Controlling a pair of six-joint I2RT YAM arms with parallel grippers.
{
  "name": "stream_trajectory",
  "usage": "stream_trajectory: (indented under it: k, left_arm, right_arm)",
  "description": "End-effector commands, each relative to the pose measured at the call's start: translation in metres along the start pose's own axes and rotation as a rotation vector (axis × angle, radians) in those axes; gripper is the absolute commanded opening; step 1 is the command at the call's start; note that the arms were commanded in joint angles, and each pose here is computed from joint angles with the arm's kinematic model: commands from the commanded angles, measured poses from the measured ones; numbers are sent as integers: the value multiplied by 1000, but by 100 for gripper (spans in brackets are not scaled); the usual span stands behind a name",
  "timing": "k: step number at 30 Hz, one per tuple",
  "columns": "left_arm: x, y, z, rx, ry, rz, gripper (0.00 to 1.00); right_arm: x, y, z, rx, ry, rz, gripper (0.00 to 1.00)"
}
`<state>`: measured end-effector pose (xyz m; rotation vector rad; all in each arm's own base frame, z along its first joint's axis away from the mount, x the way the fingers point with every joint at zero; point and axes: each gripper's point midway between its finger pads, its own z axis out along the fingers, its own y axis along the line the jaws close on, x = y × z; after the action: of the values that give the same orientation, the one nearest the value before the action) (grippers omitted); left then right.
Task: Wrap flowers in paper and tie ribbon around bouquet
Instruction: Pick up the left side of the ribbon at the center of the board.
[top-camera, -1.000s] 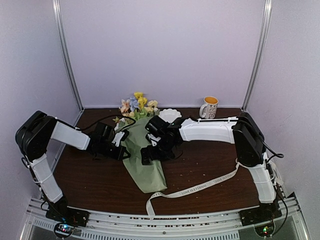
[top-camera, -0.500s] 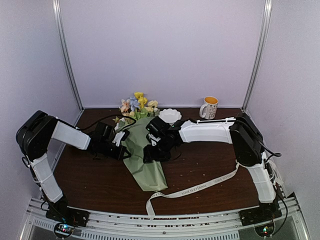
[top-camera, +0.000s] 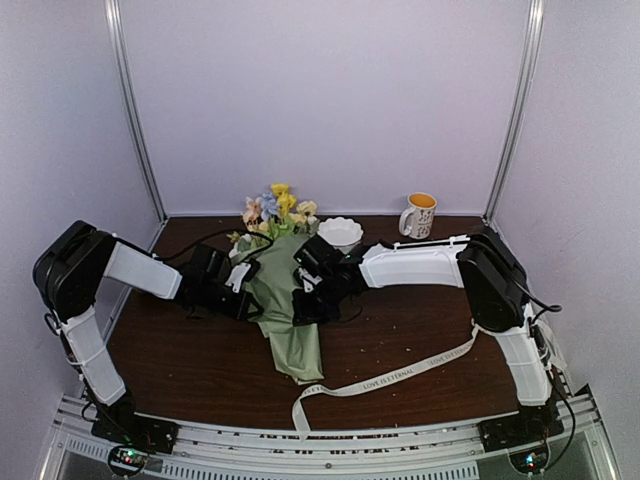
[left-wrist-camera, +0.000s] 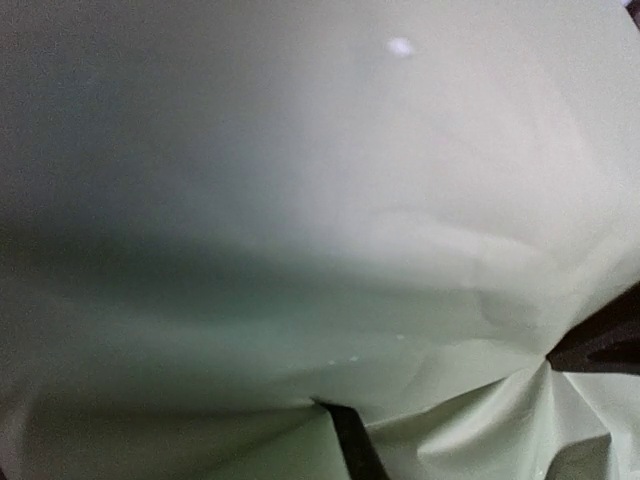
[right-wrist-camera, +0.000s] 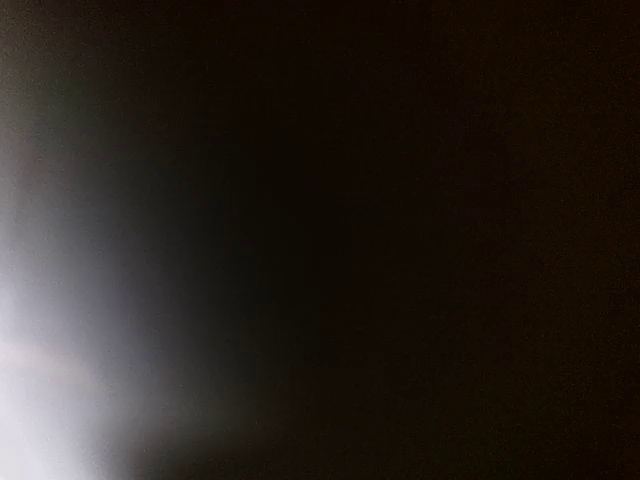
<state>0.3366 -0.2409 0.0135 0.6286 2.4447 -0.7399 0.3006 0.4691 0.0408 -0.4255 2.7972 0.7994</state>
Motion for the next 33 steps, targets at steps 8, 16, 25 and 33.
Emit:
stream_trajectory:
  k: [8,16,25,33]
  left_arm:
    - [43,-5,-29,-124,48,30,40]
    - [3,-109,-98,-36,-209,316,42]
    - [73,-232,-84,239,78,766,39]
    - [111,-248,-32,219,370,973,54]
  right_arm:
    - [9,-2,-5,-26,53,41,0]
    - [3,3,-14,-57,56,43,0]
    - [2,0,-23,-56,76,-11,0]
    - [2,0,-26,-65,74,-43,0]
